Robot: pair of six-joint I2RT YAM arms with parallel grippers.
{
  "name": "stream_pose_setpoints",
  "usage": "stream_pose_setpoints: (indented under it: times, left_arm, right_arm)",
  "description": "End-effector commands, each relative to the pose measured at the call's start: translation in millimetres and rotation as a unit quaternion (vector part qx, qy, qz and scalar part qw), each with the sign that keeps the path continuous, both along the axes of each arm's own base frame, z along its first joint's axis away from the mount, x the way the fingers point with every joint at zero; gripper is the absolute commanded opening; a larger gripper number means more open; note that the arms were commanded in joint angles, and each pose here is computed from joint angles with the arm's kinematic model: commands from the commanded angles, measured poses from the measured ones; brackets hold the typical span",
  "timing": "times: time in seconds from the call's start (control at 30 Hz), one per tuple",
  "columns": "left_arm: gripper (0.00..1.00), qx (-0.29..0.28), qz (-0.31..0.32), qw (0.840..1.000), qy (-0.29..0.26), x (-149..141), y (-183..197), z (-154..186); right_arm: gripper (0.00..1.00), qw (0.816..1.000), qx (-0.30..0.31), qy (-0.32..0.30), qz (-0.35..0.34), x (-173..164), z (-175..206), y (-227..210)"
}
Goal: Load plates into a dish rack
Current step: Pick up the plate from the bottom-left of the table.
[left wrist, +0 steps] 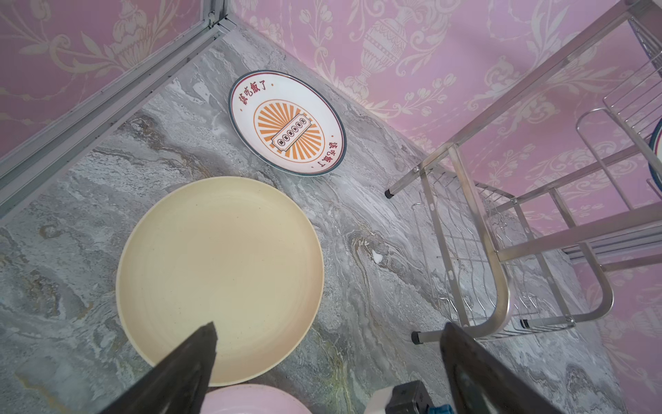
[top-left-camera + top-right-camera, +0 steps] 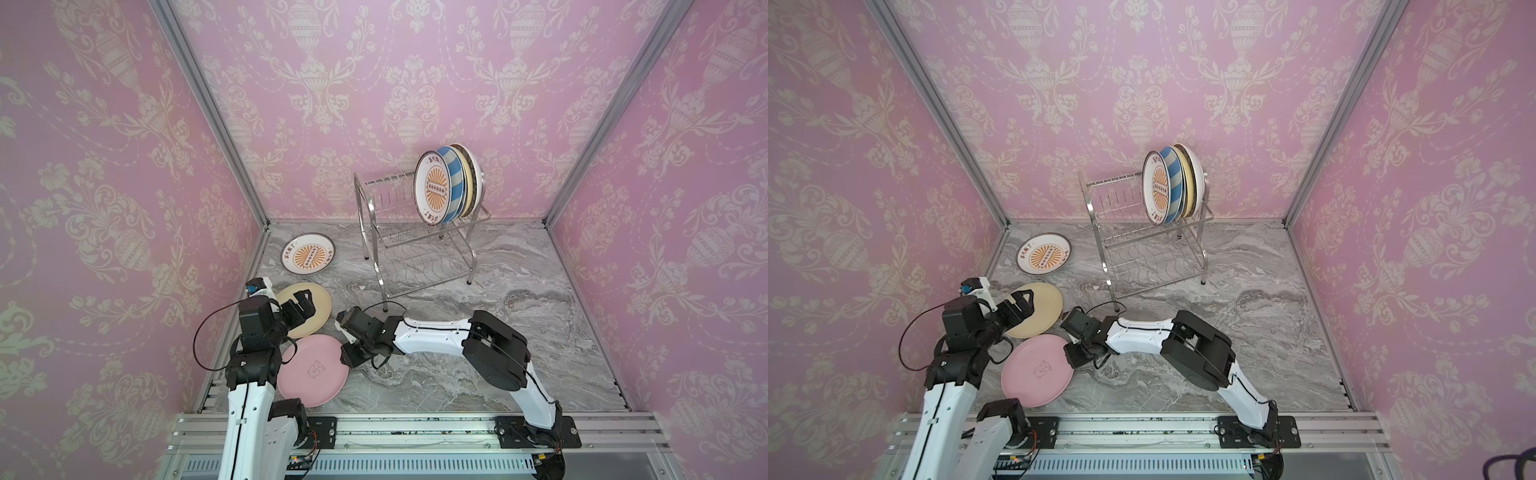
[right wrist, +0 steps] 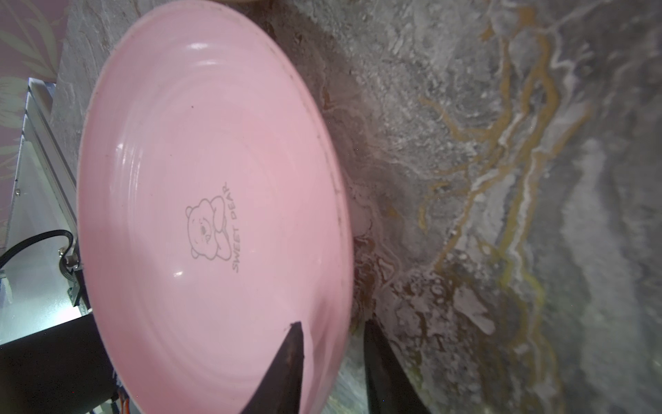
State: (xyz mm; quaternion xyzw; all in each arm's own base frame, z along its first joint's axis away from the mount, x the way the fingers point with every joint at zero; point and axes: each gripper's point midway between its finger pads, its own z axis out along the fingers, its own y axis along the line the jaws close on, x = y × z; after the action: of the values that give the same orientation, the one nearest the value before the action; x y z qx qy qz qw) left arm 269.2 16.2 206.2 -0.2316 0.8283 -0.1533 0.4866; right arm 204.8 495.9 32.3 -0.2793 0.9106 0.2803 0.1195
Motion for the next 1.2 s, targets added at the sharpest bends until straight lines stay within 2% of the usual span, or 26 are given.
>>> stream_pose_setpoints:
  times: [0.0, 0.2, 0.53, 0.67, 0.9, 1.03, 1.13, 1.17]
  left_arm:
    - [0.99, 0.009, -0.009, 1.000, -0.014, 0, 0, 12]
    - [0.99, 0.011, -0.017, 1.000, -0.020, 0, -2, 20]
    - [0.99, -0.003, -0.032, 0.999, -0.036, 4, -9, 29]
    - [0.99, -0.004, -0.034, 0.999, -0.042, 5, -10, 33]
    - [0.99, -0.032, -0.071, 0.995, -0.069, 15, -24, 46]
    - [0.99, -0.033, -0.092, 0.992, -0.081, 21, -31, 56]
    - [0.99, -0.024, -0.108, 0.990, -0.088, 27, -36, 63]
    - [0.99, -0.020, -0.117, 0.987, -0.105, 30, -39, 78]
  right_arm:
    - [0.26, 0.999, -0.030, -0.010, -0.017, 5, -3, -5]
    - [0.19, 0.998, -0.040, -0.013, -0.042, 11, 4, -10]
    - [0.00, 0.995, -0.056, -0.051, -0.066, 22, 29, -24]
    - [0.00, 0.989, -0.069, -0.096, -0.086, 33, 51, -43]
    - [0.00, 0.963, -0.103, -0.216, -0.121, 52, 128, -99]
    - [0.00, 0.948, -0.123, -0.269, -0.114, 46, 177, -144]
    - [0.00, 0.931, -0.156, -0.306, -0.126, 40, 216, -189]
    - [0.00, 0.924, -0.161, -0.320, -0.136, 39, 232, -205]
